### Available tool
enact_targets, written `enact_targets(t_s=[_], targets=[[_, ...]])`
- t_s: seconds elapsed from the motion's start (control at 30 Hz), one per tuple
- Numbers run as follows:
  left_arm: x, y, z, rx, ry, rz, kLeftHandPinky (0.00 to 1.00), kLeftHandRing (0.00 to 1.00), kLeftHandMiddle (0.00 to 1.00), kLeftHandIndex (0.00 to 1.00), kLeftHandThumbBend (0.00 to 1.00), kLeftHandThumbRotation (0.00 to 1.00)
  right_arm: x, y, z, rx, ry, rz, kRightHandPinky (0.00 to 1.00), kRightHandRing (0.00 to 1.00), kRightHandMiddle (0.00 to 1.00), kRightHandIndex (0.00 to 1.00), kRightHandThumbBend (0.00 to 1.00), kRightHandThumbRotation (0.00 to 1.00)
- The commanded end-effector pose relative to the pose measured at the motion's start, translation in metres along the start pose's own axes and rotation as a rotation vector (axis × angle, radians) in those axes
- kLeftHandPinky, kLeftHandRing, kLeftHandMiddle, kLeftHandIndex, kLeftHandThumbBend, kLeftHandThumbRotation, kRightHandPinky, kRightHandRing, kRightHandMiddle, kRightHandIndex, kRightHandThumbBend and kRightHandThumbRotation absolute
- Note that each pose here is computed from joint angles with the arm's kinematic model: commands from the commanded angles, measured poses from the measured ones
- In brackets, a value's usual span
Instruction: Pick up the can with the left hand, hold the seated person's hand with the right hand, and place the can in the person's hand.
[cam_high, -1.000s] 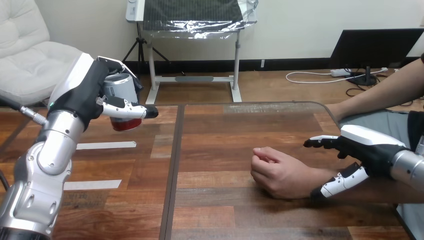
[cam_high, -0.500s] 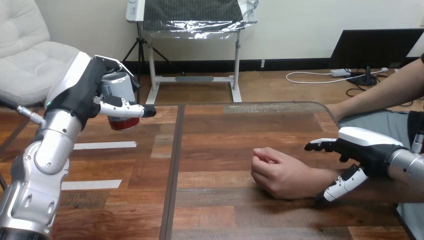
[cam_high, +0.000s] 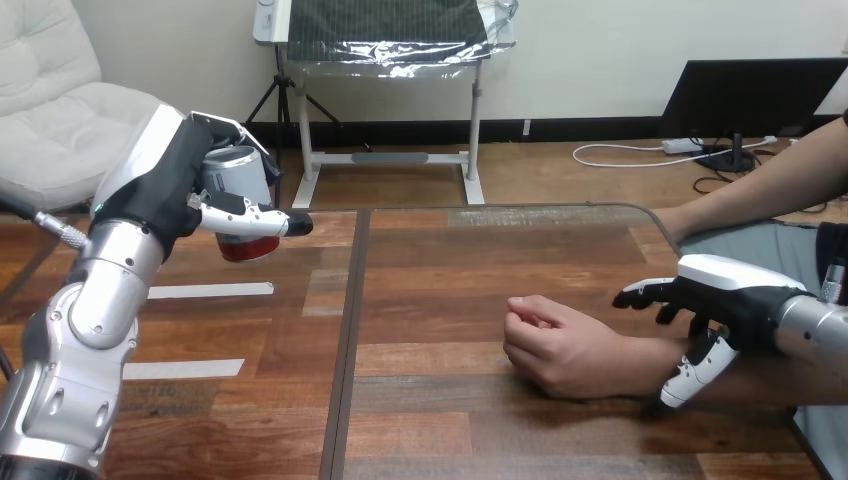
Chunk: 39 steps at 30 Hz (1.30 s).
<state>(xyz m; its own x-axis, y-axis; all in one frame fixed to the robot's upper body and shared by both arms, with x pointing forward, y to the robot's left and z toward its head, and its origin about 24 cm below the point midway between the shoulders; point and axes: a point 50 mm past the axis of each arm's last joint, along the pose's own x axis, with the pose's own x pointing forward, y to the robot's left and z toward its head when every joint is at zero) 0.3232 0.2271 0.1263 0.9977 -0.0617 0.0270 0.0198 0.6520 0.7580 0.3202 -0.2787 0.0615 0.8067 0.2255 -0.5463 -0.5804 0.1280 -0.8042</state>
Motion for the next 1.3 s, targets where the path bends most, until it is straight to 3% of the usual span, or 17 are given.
enact_targets(t_s=[0.0, 0.27, 0.53, 0.93, 1.27], targets=[[0.002, 0.02, 0.018, 0.0, -0.075, 0.072, 0.31, 0.34, 0.4, 0.41, 0.79, 0.0, 0.004, 0.01, -0.006, 0.014, 0.042, 0.036, 0.61, 0.79, 0.88, 0.88, 1.0, 0.12], [0.002, 0.021, 0.017, -0.001, -0.079, 0.075, 0.31, 0.34, 0.4, 0.41, 0.79, 0.0, 0.008, 0.019, -0.005, -0.024, 0.059, 0.075, 0.6, 0.79, 0.87, 0.87, 1.0, 0.09], [0.003, 0.021, 0.016, 0.001, -0.077, 0.079, 0.3, 0.34, 0.4, 0.41, 0.78, 0.0, 0.009, 0.027, -0.002, -0.043, 0.038, 0.088, 0.56, 0.76, 0.86, 0.86, 1.0, 0.09], [0.004, 0.022, 0.016, -0.002, -0.074, 0.083, 0.29, 0.33, 0.39, 0.41, 0.78, 0.0, 0.013, 0.037, 0.001, -0.072, 0.066, 0.129, 0.52, 0.73, 0.84, 0.85, 1.0, 0.12], [0.004, 0.022, 0.016, -0.006, -0.075, 0.081, 0.29, 0.33, 0.39, 0.41, 0.78, 0.0, 0.015, 0.044, 0.006, -0.101, 0.039, 0.148, 0.52, 0.72, 0.82, 0.83, 1.0, 0.12]])
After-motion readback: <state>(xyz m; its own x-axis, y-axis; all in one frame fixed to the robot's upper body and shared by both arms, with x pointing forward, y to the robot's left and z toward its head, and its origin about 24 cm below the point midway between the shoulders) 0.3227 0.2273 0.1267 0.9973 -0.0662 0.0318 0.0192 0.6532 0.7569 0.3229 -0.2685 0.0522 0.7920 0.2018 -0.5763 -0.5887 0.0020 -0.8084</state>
